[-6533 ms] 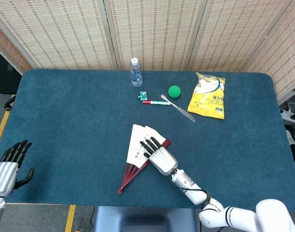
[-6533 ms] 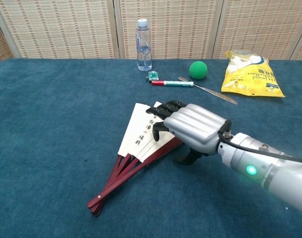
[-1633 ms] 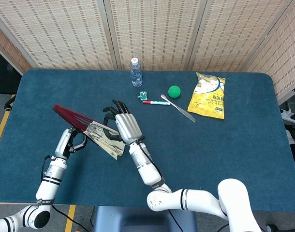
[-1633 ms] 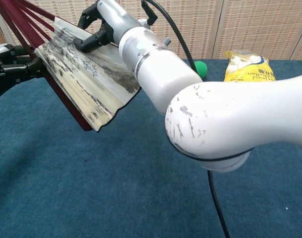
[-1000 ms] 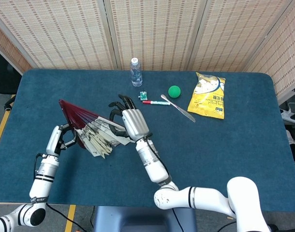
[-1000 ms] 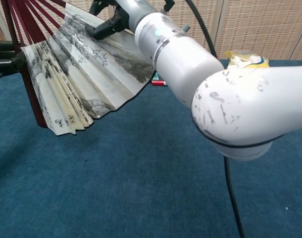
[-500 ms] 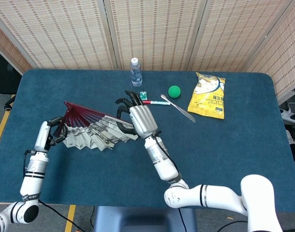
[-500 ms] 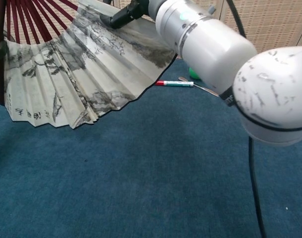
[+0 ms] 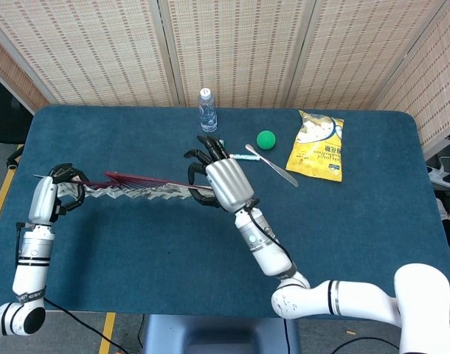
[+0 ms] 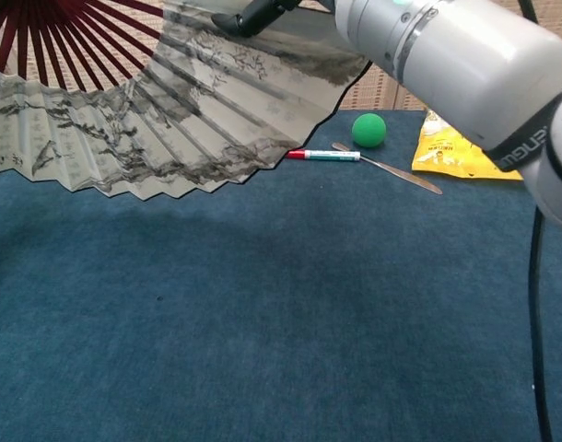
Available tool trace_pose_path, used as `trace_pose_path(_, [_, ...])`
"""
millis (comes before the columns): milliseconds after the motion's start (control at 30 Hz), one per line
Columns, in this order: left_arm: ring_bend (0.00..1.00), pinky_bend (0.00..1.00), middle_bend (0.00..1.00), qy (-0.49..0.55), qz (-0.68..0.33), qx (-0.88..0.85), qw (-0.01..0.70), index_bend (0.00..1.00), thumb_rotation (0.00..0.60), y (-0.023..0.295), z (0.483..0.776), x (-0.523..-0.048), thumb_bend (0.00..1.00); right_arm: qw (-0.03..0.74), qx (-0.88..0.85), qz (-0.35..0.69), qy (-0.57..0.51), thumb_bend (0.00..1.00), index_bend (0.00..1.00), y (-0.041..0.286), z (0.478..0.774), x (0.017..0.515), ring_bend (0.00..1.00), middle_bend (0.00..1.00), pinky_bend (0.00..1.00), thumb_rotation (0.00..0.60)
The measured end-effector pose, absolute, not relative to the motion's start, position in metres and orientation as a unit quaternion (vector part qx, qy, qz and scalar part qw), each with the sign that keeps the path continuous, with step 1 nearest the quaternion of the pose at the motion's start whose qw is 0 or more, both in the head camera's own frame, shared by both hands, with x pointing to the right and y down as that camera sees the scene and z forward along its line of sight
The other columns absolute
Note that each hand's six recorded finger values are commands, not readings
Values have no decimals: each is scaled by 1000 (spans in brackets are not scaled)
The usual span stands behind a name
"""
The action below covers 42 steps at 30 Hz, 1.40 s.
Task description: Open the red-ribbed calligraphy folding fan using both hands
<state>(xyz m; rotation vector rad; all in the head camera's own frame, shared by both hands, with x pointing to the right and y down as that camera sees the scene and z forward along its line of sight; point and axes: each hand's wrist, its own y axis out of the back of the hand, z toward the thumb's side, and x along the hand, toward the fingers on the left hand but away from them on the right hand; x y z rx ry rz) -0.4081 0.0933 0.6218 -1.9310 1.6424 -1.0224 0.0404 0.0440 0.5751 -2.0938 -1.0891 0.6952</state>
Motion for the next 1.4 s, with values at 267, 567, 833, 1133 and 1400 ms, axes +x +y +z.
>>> trace_pose_path(267, [312,170,612,582,-390,-667,254,508,600,89,620,-423,646,390,-790,263,-392,669,807,53,568,52,0,249,0,600])
trace_pose_path(567, [284,130,587,557,-403,-665,292,489,600,102,633,-417,611,430,-779,267,-370,669,806,65,579,64,0,249,0,600])
trace_pose_path(833, [119,60,319,523,-426,-651,347,256,600,115,653,-417,550,476,-762,262,-353,669,799,87,589,86,0,249,0,600])
trace_pose_path(1133, [3,31,11,491,-438,-658,367,0,600,141,672,-415,509,500,-759,262,-324,669,695,120,603,111,0,249,0,600])
trace_pose_path(1400, [0,28,0,455,-474,-656,371,0,600,163,686,-424,505,516,-751,286,-297,669,642,141,628,132,0,248,0,600])
